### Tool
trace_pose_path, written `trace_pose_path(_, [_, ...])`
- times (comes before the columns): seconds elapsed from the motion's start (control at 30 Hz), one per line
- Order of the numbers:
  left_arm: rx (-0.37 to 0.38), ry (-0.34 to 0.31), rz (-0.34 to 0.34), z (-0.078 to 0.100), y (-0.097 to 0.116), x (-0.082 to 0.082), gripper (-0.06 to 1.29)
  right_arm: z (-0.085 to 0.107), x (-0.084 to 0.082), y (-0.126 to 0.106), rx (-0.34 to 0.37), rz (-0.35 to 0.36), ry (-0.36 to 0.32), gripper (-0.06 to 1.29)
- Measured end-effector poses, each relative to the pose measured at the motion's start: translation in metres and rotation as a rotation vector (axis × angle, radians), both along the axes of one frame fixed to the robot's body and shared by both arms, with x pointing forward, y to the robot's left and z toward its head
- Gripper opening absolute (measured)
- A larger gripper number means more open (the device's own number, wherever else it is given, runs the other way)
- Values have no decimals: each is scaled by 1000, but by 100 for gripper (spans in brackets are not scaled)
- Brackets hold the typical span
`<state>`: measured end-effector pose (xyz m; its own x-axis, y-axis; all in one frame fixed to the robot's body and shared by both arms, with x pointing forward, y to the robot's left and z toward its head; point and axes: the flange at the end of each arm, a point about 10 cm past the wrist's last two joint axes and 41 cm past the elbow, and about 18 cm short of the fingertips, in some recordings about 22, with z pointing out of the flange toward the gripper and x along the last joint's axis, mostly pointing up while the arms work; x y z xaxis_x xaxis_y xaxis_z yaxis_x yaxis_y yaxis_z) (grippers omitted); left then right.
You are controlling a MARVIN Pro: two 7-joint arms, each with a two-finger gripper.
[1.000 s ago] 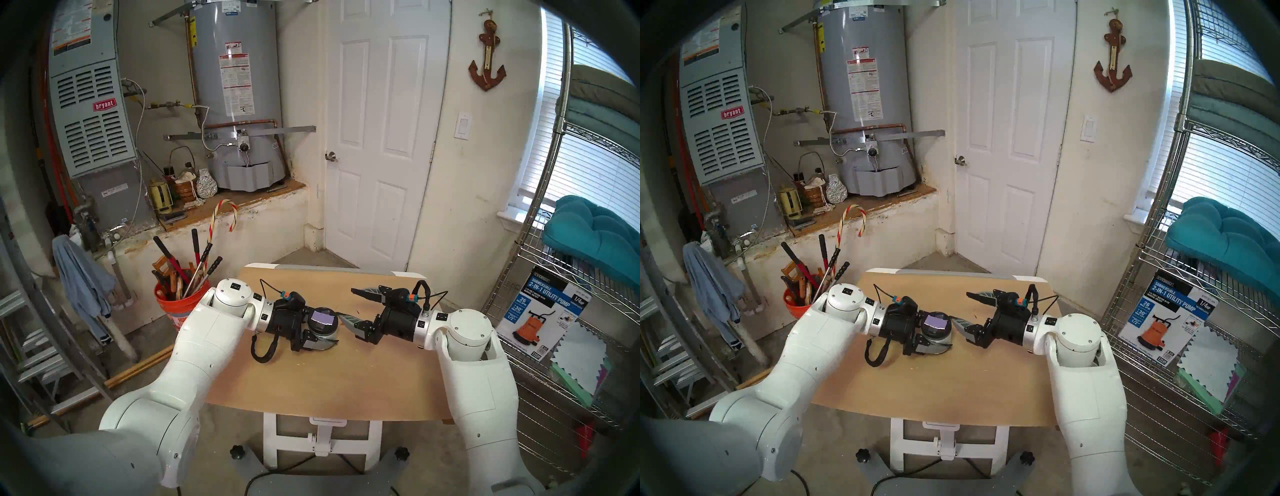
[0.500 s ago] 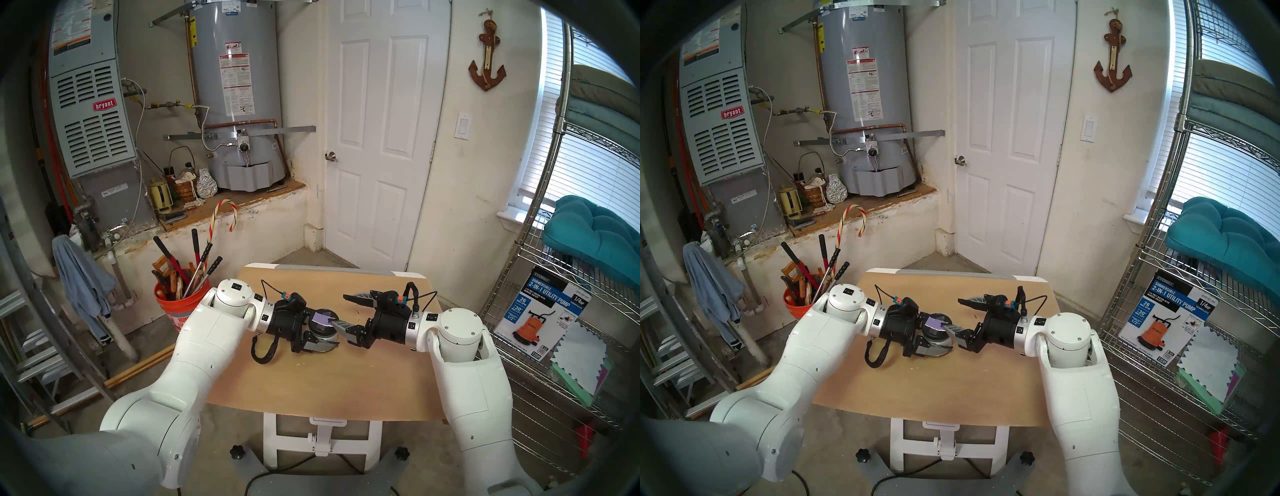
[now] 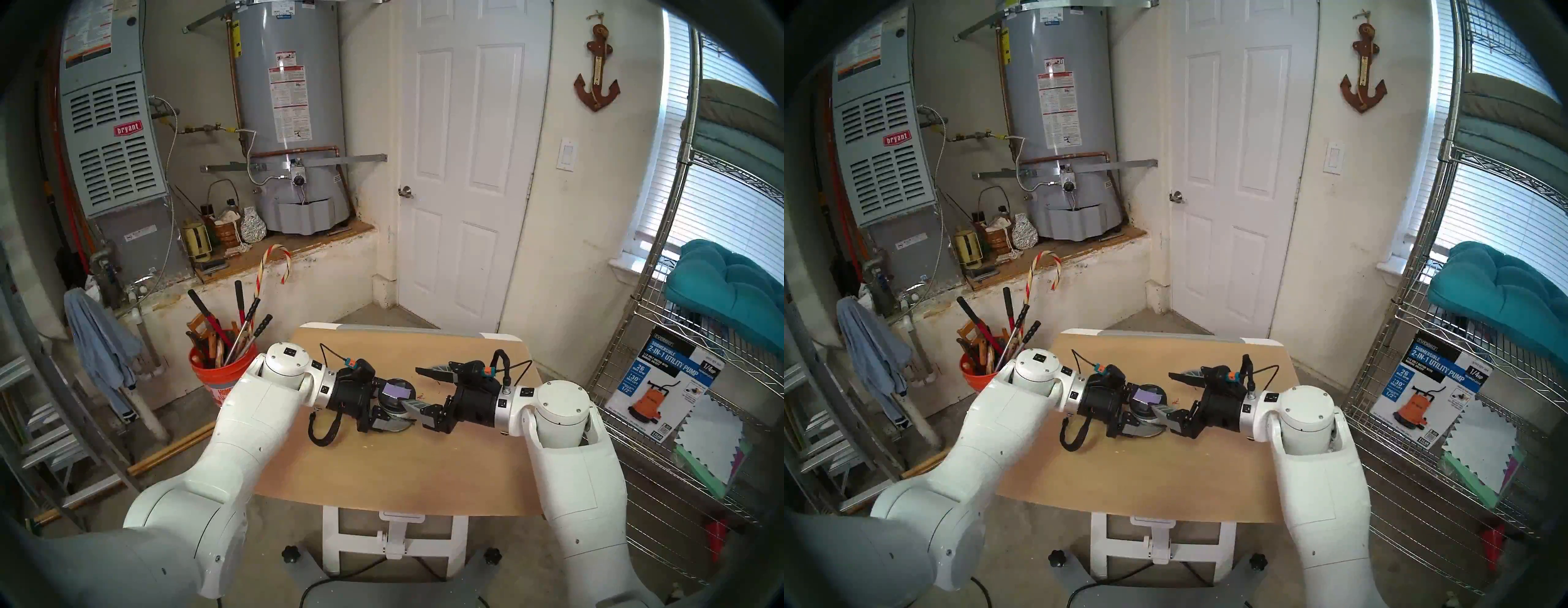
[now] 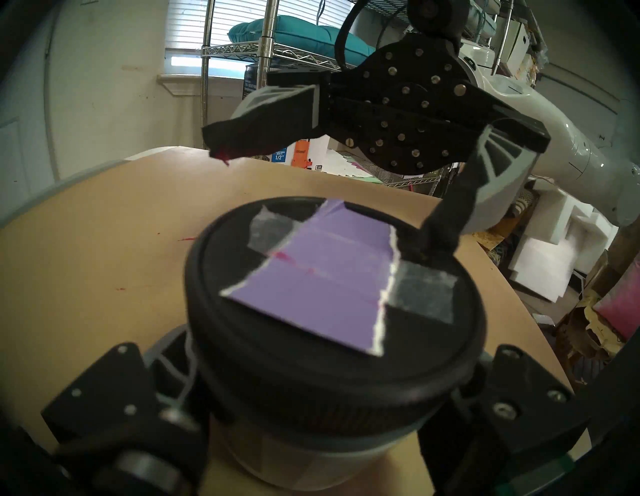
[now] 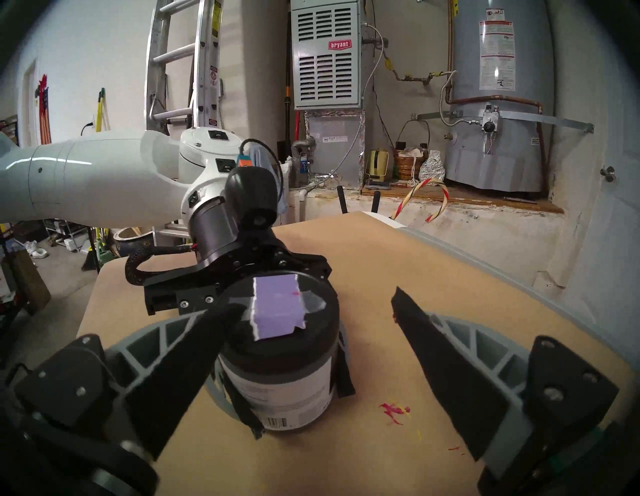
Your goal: Open paint jar
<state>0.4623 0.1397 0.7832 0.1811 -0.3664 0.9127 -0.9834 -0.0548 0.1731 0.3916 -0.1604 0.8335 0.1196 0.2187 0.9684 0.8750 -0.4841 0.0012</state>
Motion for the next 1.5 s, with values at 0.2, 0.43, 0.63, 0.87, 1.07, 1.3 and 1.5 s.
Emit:
trace_pose_path(0.2, [-4,-5,0,-1,0,1,81,-4,-5,6,-8,21,6,123])
trace_pose_path(0.43, [-6,-8,0,-1,0,1,81,-10,-6,14,-21,17,-16,123])
trace_pose_path(0.63, [-6,-8,4,-1,1,1,81,-12,-4,19,-15,7,-22,123])
trace_pose_path(0.87, [-6,-6,8,0,2,1,81,-14,-2,24,-5,0,-16,123])
trace_pose_path(1.07, [-7,-4,10,0,2,2,81,-16,0,28,2,-8,-11,123])
trace_pose_path(1.3, [-8,-2,11,0,2,1,81,-18,2,32,7,-15,-9,123])
trace_pose_path(1.5, [-10,0,16,0,2,2,81,-18,3,34,7,-7,-7,123])
